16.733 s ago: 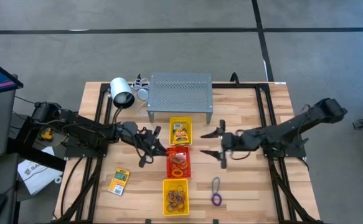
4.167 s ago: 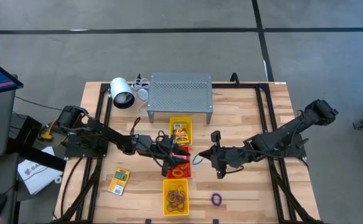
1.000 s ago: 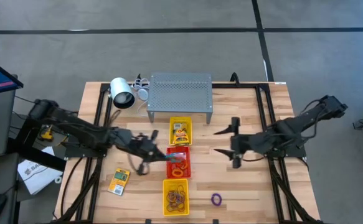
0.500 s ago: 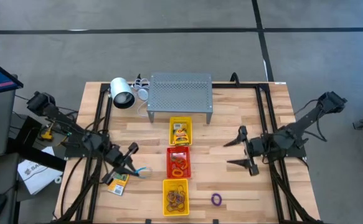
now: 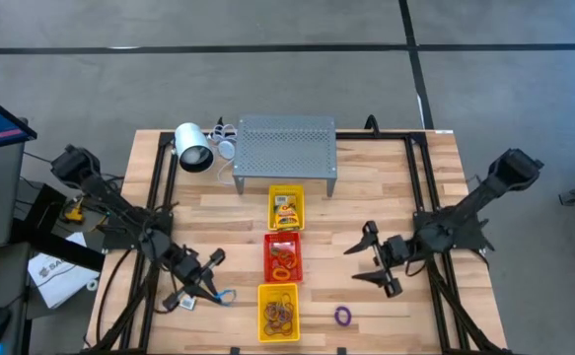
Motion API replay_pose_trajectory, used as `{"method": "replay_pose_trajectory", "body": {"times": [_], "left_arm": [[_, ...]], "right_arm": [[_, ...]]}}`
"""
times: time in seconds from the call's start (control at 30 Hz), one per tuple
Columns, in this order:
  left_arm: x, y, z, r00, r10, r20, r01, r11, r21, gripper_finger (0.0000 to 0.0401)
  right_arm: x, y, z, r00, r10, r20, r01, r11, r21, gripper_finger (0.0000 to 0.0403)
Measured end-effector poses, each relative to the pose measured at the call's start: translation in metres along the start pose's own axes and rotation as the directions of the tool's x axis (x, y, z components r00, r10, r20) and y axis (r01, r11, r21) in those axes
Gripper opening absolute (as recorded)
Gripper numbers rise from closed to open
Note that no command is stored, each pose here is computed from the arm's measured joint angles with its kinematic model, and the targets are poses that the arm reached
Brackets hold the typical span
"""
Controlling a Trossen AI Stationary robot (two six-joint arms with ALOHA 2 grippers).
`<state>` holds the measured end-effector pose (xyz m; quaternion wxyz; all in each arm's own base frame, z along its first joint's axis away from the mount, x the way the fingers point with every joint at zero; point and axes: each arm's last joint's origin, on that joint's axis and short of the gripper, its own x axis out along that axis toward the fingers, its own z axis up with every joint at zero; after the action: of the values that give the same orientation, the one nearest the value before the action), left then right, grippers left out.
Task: Pick & Place Office Desk Supplies
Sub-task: Put the blue rubber band into the bottom yellow bin
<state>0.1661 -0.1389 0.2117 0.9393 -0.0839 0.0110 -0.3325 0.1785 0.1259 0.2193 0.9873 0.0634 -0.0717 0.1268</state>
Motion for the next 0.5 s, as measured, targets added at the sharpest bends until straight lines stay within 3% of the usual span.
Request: {"method": "replay_pose_trajectory", "body": {"times": [0.2,0.5], "left_arm": [[0.024,0.0,-0.001,0.997,0.009,-0.074,-0.009,1.0,0.001,0.0005],[0.05,0.011,-0.009,0.96,0.075,-0.27,-0.083,0.996,-0.016,0.0004]], "right_arm": [[0.014,0.002,-0.02,0.996,-0.011,0.084,0.015,0.999,-0.048,0.0273],[0.024,-0.007,-0.027,0.987,-0.057,0.153,0.055,0.998,0.017,0.0273]]}}
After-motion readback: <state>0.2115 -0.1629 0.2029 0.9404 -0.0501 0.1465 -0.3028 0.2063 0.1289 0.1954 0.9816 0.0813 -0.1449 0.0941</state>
